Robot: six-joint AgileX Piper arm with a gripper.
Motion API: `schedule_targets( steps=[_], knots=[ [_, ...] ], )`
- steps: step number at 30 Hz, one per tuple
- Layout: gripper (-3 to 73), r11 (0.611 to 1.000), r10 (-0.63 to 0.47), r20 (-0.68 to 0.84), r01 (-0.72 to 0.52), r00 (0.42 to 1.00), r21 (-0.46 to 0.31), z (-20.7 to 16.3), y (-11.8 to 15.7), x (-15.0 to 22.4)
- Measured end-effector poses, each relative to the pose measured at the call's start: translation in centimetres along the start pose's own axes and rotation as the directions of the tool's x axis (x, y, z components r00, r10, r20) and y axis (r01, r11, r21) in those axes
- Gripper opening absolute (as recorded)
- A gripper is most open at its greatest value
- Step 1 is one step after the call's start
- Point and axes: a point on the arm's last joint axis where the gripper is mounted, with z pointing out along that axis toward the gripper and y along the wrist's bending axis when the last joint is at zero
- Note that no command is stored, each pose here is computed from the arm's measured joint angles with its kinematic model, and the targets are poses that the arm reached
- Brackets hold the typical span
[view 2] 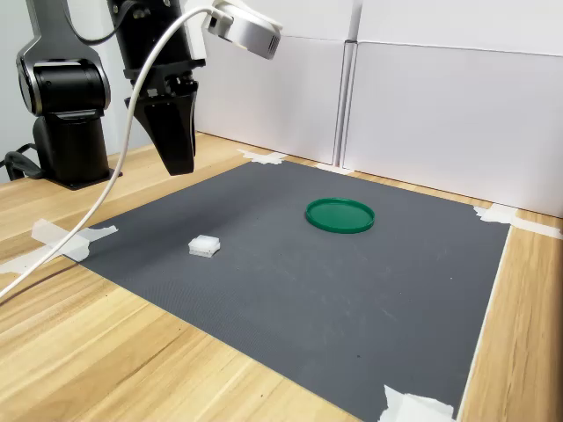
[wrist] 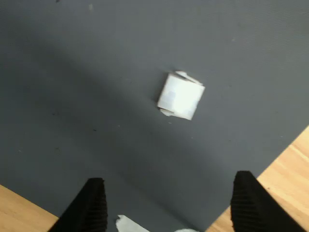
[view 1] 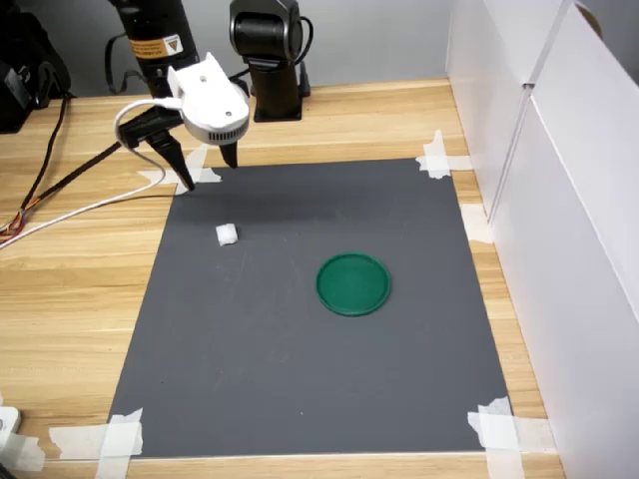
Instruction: Grasp a white terminal and put it in the green lid.
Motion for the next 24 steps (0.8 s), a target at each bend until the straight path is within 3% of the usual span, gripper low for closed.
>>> schedule_targets(
  steps=[7,14,24],
  knots=[
    [63.5,0.995,0.099,0.034,-0.099,0.995,0.005,0.2,-0.2,-0.4],
    [63.5,0.982,0.182,-0.021,-0.182,0.983,-0.038,2.3,-0.7,-0.3],
    [63.3,0.985,0.163,-0.047,-0.165,0.985,-0.049,4.5,-1.5,-0.4]
  ],
)
